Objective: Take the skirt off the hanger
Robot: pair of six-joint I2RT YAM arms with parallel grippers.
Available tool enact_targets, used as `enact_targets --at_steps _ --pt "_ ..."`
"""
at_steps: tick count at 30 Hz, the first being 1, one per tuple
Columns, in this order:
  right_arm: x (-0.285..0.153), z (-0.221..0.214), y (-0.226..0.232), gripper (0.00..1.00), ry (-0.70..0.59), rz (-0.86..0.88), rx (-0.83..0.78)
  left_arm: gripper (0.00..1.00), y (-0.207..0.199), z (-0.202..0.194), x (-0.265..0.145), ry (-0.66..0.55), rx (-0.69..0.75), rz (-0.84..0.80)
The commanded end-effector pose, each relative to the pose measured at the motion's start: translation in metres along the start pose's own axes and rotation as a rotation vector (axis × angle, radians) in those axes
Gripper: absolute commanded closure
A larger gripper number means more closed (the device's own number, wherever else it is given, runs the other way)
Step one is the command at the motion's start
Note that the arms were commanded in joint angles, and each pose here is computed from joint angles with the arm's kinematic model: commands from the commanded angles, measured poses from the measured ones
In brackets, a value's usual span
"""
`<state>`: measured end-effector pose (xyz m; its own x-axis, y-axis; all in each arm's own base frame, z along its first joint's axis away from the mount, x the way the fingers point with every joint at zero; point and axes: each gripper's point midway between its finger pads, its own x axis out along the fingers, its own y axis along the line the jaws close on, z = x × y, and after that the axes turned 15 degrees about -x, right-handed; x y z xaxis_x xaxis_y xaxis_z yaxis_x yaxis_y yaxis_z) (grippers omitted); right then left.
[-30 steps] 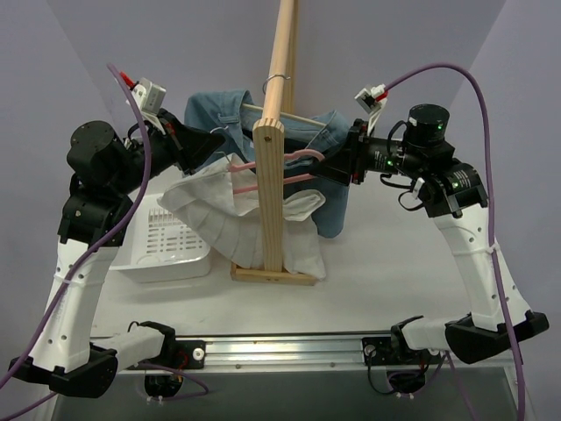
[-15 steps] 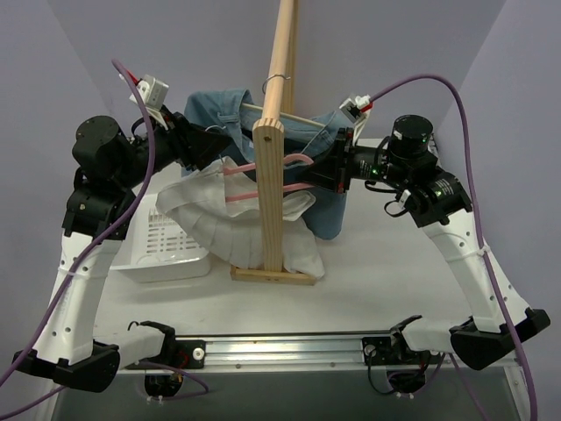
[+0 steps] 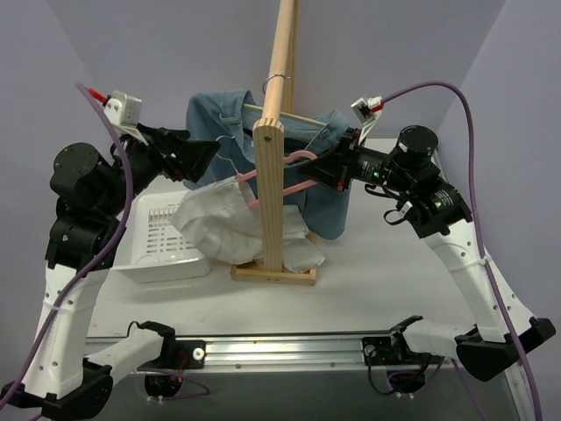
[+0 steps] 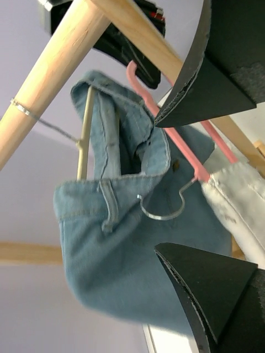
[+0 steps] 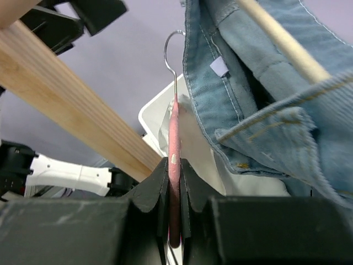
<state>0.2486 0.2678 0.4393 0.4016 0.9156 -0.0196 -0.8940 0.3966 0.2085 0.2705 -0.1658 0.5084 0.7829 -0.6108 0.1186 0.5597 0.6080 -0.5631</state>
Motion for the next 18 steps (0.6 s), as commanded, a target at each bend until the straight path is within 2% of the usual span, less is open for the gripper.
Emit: enact_targets --at_steps 1,6,11,18 --pt "-0.007 0.020 -0.015 1.00 -0.087 -0.085 -0.001 0.06 0.032 0.014 -0.019 -0.096 0.048 0.206" --pt "-0.013 0.021 -0.029 1.00 -0.146 -0.101 0.071 0.06 0.073 -0.010 -0.034 -0.064 0.048 0.383" --pt "-0.025 0.036 -0.036 1.00 -0.219 -0.134 0.094 0.06 0.090 -0.041 -0.036 0.004 0.005 0.410" --pt "-0.040 0.054 -0.044 1.00 -0.311 -0.181 0.121 0.06 0.075 -0.077 -0.033 0.112 -0.002 0.253"
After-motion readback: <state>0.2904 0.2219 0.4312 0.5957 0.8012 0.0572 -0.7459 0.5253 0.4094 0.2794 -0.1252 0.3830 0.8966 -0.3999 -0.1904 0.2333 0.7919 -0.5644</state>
